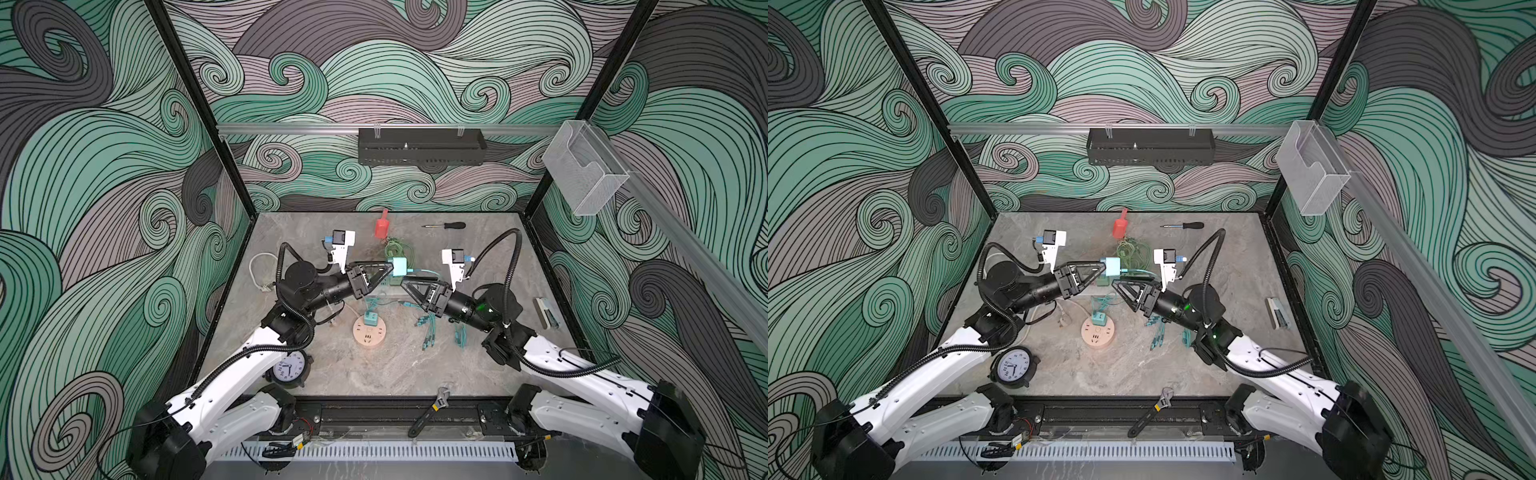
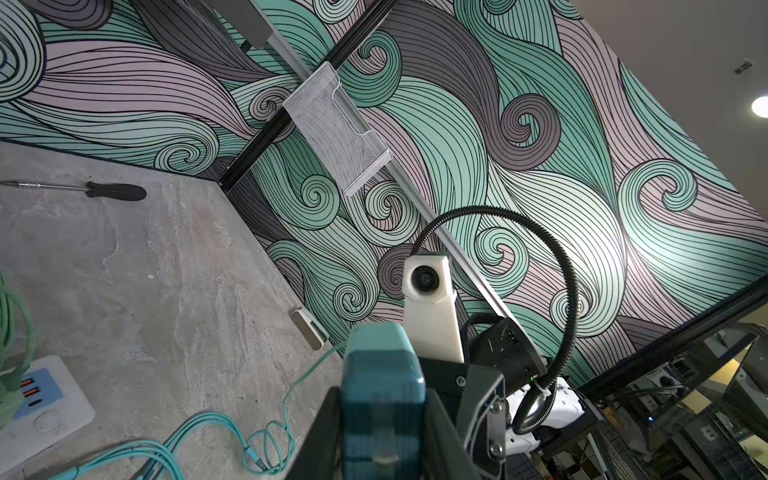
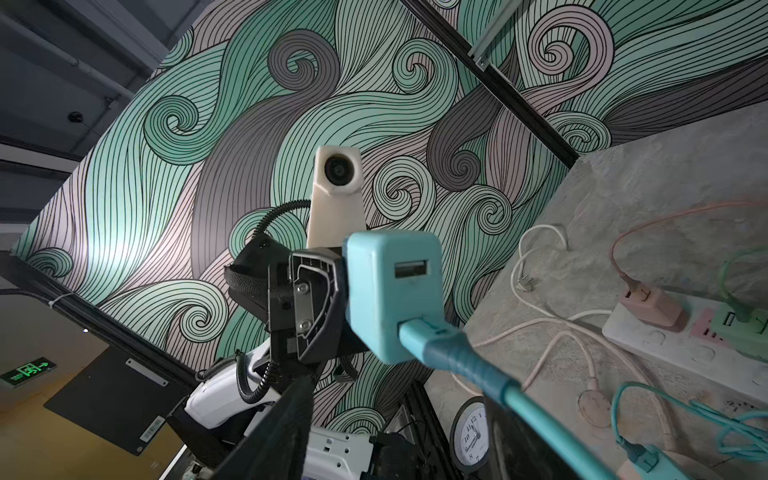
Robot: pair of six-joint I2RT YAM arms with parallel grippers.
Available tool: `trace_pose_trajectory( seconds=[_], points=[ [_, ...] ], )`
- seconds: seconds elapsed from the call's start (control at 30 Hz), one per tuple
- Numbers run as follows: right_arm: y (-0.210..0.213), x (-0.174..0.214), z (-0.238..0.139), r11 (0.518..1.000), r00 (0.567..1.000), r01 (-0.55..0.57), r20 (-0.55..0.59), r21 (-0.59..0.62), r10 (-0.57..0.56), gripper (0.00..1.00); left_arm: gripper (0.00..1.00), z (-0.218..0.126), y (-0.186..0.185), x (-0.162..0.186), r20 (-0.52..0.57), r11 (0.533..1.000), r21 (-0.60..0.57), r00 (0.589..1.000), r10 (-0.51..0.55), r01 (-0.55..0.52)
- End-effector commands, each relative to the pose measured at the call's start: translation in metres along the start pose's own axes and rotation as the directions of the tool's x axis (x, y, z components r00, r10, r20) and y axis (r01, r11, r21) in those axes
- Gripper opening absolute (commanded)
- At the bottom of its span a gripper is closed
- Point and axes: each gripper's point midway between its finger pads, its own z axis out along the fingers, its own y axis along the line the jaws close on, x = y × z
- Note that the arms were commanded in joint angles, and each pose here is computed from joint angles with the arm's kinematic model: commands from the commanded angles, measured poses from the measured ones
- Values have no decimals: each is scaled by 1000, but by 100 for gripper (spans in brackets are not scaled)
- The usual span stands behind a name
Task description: Insert the plug
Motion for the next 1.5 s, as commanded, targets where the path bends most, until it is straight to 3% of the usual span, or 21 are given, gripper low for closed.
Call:
trace_pose_trajectory(
  seconds=[0.0, 0.63, 1.1, 1.2, 1.37, 1.47],
  points=[
    [22, -21, 1, 996, 997, 17, 75, -90, -10, 63, 0, -2, -22, -12, 46, 997, 62, 998, 35, -37],
    [38, -36, 7, 983, 995, 20, 102, -184, -1, 44, 0, 4, -21, 0, 14, 997, 70, 1000, 18, -19],
    [42, -36, 7, 979, 995, 39, 97, -200, -20, 23, 0, 6, -8, 3, 2, 1000, 5, 1000, -4, 4],
    [37, -35, 4, 985, 995, 58, 92, -162, -44, 21, 10, 3, -2, 3, 10, 999, -40, 1000, -10, 10],
    [30, -31, -1, 987, 988, 148, 51, -67, -145, 20, 49, -3, -1, 5, -1, 997, -72, 1000, 6, -6],
    [32, -29, -4, 977, 978, 208, 7, -39, -208, 19, 59, -8, 2, 6, -7, 994, -104, 1000, 11, -11]
  ],
)
